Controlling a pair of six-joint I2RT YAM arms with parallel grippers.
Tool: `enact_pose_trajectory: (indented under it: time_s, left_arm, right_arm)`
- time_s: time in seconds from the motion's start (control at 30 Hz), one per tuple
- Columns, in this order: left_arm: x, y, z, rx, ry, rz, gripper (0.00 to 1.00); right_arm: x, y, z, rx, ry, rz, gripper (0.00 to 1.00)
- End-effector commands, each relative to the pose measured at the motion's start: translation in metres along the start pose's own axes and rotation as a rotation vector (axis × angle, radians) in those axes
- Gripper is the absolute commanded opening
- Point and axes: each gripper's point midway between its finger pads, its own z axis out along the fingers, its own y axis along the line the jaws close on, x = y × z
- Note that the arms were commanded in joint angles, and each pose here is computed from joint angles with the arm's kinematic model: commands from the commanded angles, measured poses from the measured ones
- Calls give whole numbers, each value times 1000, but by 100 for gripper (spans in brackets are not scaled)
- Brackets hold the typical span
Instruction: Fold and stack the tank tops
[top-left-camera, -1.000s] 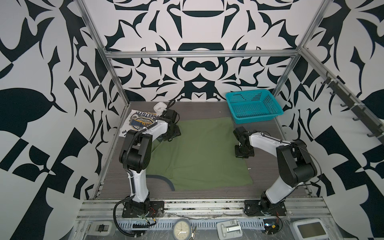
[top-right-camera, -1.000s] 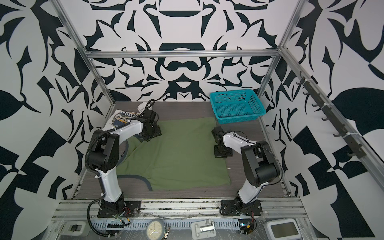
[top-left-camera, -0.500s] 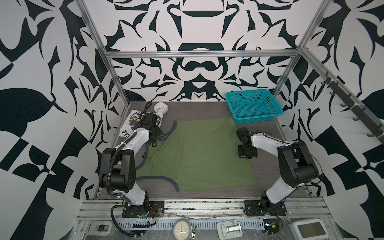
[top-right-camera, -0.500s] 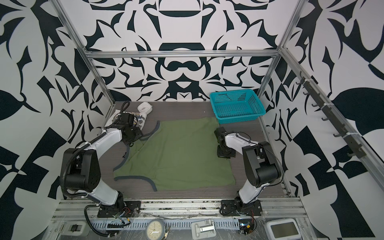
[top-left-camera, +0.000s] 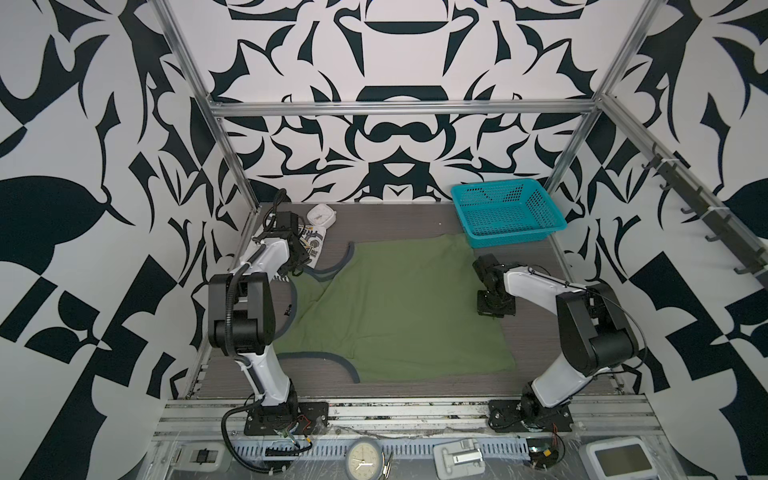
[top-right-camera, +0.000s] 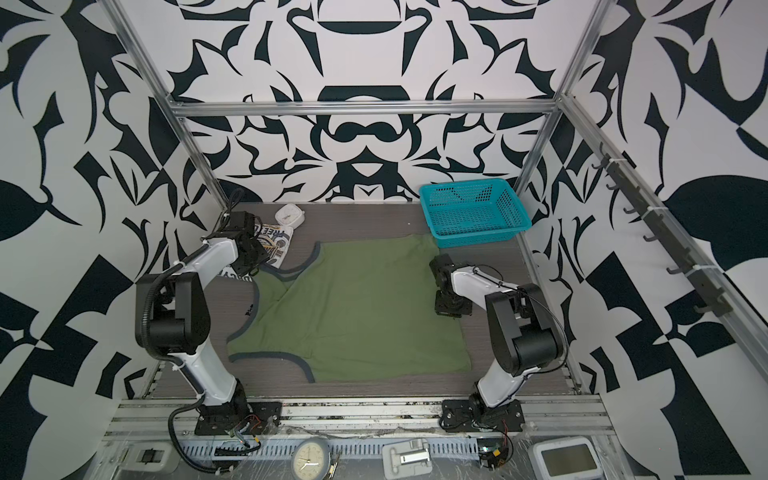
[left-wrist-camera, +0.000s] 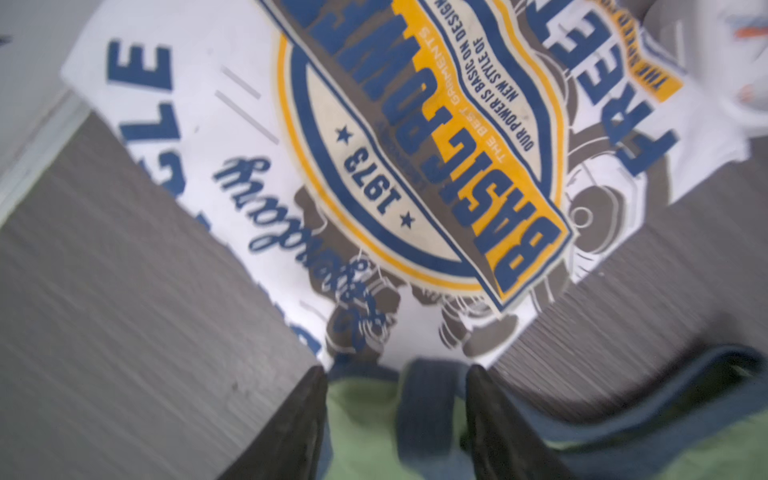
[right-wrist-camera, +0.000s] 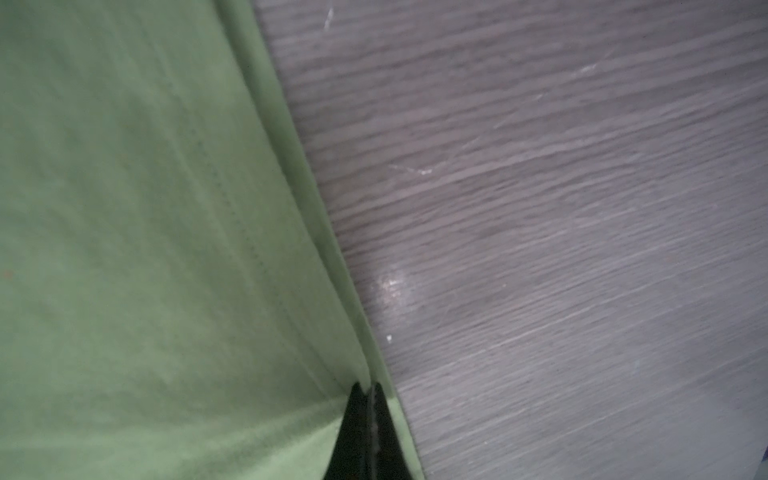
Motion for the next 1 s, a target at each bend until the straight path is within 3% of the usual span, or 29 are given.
enact_pose_trajectory:
  time_s: [0.0,0.17,0.3,0.47,0.6,0.77,0.87,0.93,0.97]
  left_arm:
    - [0,-3,2,-8,32,15,45]
    - [0,-11,2,29,45,-2,34]
    - [-2,-8,-2,14,38,-7,18]
    - [-18,7,-27,-48,-38,-29,7]
    - [-34,36,-50,-128,-110,-95,7]
    - [-37,54,-38,-143,-64,-151,8]
    - [-33,45,-20,-121,0,-111,19]
    - [-30,40,-9,-117,47,-87,31]
    - [-29,39,-7,-120,61,-81,38]
  right_arm:
    - [12,-6,5,9,38,12,0]
    - [12,-5,5,6,40,10,0]
    - [11,-5,4,3,37,11,0]
    - [10,-5,3,0,32,12,0]
    - [10,-5,1,0,29,12,0]
    - [5,-1,0,-19,16,18,0]
    - [5,11,-1,-82,27,14,0]
    - [2,16,-3,-103,27,10,1]
    - [0,18,-5,-116,26,7,9]
